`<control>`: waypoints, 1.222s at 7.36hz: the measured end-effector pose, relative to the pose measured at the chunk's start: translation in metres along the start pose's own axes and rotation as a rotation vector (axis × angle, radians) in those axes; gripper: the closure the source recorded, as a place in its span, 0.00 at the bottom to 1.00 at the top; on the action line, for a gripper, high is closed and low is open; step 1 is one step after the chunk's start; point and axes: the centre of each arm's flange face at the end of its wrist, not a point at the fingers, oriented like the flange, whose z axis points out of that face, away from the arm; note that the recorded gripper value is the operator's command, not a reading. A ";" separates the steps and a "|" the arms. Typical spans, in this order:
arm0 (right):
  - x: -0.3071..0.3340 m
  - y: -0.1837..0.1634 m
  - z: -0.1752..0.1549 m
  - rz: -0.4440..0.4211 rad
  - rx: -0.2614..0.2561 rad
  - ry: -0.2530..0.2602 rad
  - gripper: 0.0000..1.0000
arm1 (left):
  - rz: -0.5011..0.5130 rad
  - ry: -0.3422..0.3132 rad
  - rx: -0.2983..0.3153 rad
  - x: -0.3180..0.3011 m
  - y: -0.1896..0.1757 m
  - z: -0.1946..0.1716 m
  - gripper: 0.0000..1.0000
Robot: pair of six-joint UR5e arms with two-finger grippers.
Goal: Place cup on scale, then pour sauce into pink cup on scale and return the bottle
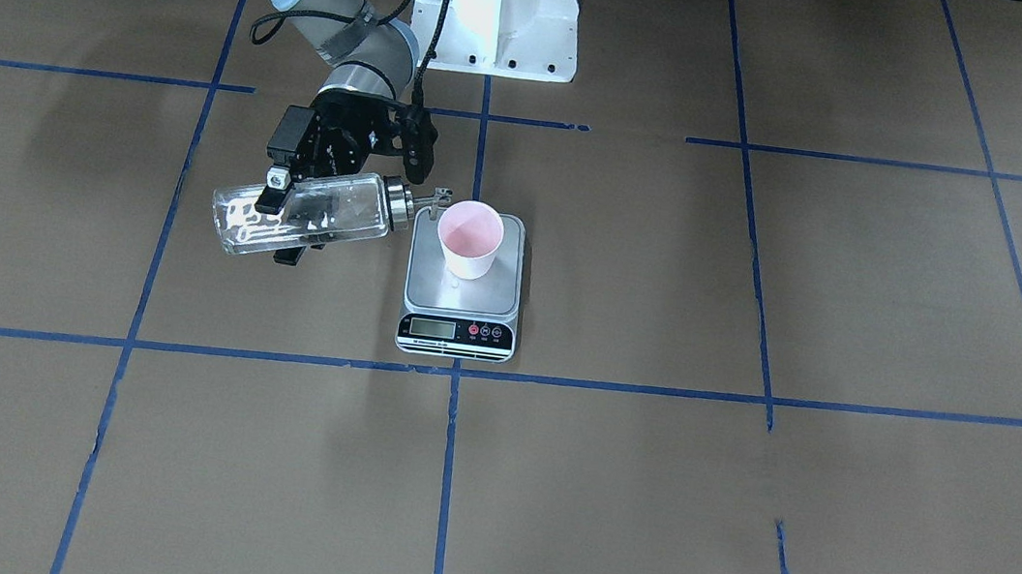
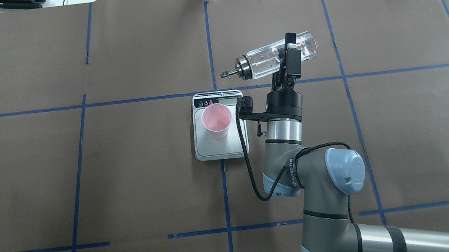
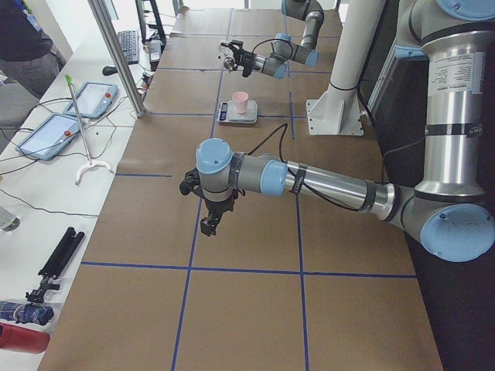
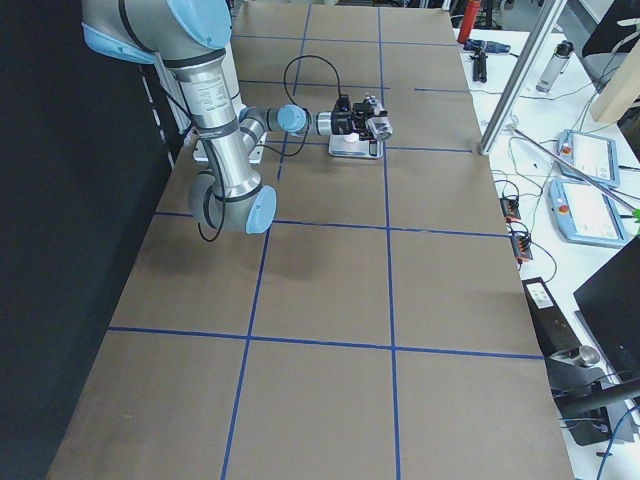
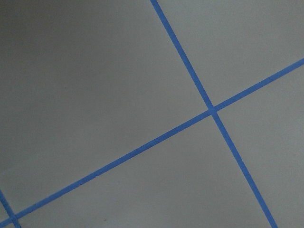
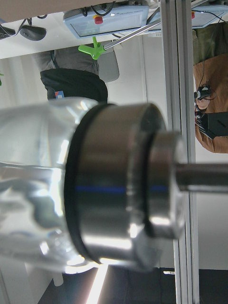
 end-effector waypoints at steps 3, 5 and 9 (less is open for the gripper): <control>-0.001 0.004 0.001 -0.009 0.005 0.006 1.00 | -0.004 0.000 0.001 -0.001 0.001 -0.001 0.00; -0.006 0.008 -0.005 -0.015 -0.024 -0.028 1.00 | -0.007 0.001 0.000 -0.002 0.002 0.000 0.00; -0.018 0.009 -0.036 -0.021 -0.042 -0.104 1.00 | -0.014 0.001 -0.005 -0.005 0.004 0.002 0.00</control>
